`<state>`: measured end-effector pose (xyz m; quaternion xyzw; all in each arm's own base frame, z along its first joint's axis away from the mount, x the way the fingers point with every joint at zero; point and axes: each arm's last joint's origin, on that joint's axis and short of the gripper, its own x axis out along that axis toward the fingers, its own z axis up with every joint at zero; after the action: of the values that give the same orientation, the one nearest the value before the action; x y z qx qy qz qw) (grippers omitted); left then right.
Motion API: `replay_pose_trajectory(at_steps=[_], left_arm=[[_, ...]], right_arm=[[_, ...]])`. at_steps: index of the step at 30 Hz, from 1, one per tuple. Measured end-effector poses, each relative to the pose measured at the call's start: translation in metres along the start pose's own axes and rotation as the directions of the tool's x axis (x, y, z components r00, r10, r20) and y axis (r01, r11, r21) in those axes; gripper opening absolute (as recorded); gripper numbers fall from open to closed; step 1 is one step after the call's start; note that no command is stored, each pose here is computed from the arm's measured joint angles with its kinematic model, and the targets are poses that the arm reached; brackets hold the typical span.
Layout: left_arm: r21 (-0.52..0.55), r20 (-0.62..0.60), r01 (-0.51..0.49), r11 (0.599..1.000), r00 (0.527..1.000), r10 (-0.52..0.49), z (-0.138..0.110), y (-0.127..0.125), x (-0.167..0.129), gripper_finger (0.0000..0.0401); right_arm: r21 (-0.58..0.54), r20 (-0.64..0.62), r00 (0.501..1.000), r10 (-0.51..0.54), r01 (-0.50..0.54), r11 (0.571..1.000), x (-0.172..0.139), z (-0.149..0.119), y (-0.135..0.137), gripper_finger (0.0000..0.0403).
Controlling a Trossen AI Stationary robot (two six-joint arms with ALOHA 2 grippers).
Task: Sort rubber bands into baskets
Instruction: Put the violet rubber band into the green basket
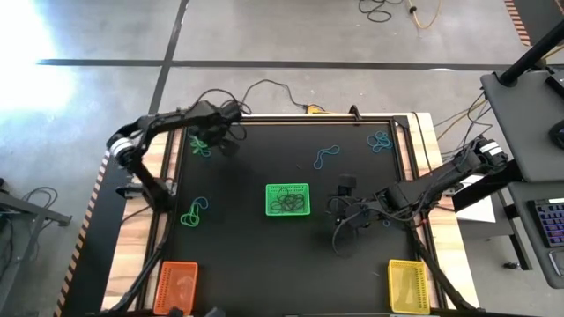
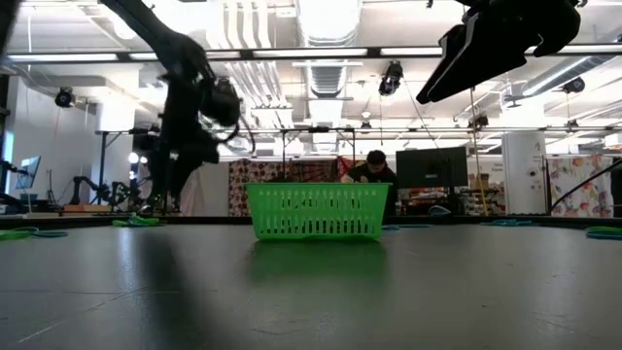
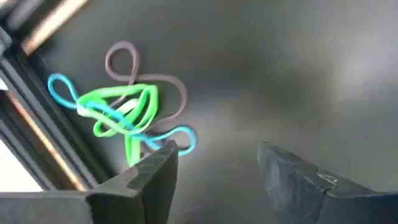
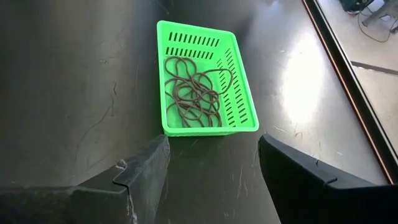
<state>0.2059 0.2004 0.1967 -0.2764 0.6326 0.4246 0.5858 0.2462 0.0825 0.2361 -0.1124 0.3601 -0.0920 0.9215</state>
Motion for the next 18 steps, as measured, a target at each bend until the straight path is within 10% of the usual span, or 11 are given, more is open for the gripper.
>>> replay_pose_trajectory(at_steps=[9, 18], left_arm=[[0.165, -0.129, -0.032, 0.986, 0.99, 0.054, 0.04, 0.006, 0.016, 0.0176], [0.023, -0.183, -0.063, 0.998, 0.981, 0.066, 0.088, 0.047, 0.033, 0.0158]], right_arm=[[-0.007, -0.006, 1.0, -0.001, 0.001, 1.0, 0.0, -0.001, 0.0, 0.0237], [0.029, -0.034, 0.999, 0.0, 0.001, 1.0, 0.0, -0.004, 0.0, 0.0237]])
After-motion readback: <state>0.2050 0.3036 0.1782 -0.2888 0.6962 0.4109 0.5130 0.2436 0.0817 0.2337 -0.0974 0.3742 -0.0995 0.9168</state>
